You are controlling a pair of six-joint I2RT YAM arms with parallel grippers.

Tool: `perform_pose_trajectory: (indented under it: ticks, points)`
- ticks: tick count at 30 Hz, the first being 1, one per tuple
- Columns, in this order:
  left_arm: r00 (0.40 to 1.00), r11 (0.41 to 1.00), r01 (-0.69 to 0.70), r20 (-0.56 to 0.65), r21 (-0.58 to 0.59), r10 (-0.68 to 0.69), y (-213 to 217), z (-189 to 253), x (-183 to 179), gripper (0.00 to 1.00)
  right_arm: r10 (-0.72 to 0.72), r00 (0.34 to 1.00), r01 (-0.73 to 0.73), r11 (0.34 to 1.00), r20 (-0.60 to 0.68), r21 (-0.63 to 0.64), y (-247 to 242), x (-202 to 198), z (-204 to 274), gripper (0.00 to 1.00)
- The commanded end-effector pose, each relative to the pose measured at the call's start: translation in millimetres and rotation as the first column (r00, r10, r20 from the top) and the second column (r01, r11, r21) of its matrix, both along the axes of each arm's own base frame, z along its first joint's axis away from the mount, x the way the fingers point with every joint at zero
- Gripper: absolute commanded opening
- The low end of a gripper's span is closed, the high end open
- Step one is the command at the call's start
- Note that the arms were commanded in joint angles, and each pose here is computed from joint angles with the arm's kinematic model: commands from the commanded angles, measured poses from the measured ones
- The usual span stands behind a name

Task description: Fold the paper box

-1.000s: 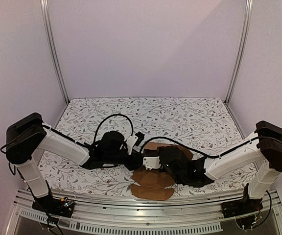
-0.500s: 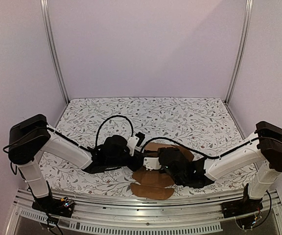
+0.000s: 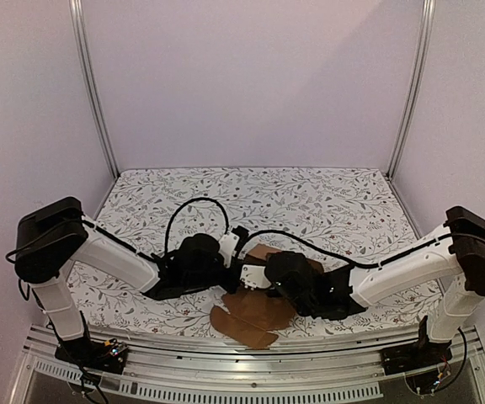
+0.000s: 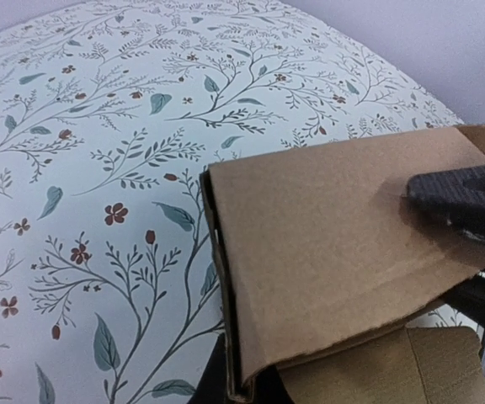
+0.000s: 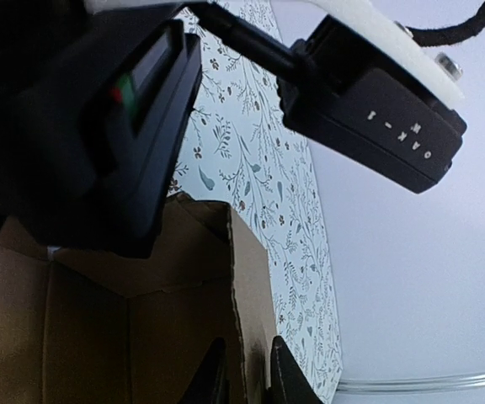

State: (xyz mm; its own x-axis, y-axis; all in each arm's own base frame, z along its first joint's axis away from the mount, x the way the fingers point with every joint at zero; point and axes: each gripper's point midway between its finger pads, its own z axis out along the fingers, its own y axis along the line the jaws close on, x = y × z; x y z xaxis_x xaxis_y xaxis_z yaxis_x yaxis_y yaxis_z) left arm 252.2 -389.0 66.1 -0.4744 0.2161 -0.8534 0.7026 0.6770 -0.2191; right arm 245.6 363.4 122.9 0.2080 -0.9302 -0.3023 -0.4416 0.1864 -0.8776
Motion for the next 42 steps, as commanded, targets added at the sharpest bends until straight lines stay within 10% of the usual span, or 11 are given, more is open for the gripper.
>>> perform_pose_trajectory:
  ticks: [1, 11, 29, 35, 42]
  points:
    - [0.997, 0.997, 0.075, 0.022, -0.031, -0.074, -18, 8, -15, 0.00, 0.011, 0.997, -0.006, 0.998, -0.074, 0.066, 6, -7, 7, 0.23]
    - [0.995, 0.996, 0.074, 0.058, 0.051, -0.077, -17, 11, -8, 0.00, 0.105, 0.964, -0.030, 0.956, -0.245, 0.292, 10, -26, 50, 0.62]
    - [0.950, 0.953, 0.231, 0.169, 0.195, -0.264, -38, 19, -2, 0.00, 0.106, 0.819, 0.311, 0.744, -0.564, 0.592, -50, -5, 84, 0.66]
    - [0.929, 0.932, 0.292, 0.165, 0.215, -0.330, -48, 11, -5, 0.00, 0.089, 0.738, 0.464, 0.653, -0.669, 0.599, -56, 8, 66, 0.54]
    - [0.921, 0.908, 0.342, 0.105, 0.242, -0.375, -60, -3, -7, 0.00, 0.134, 0.695, 0.512, 0.596, -0.706, 0.618, -49, 14, 51, 0.00]
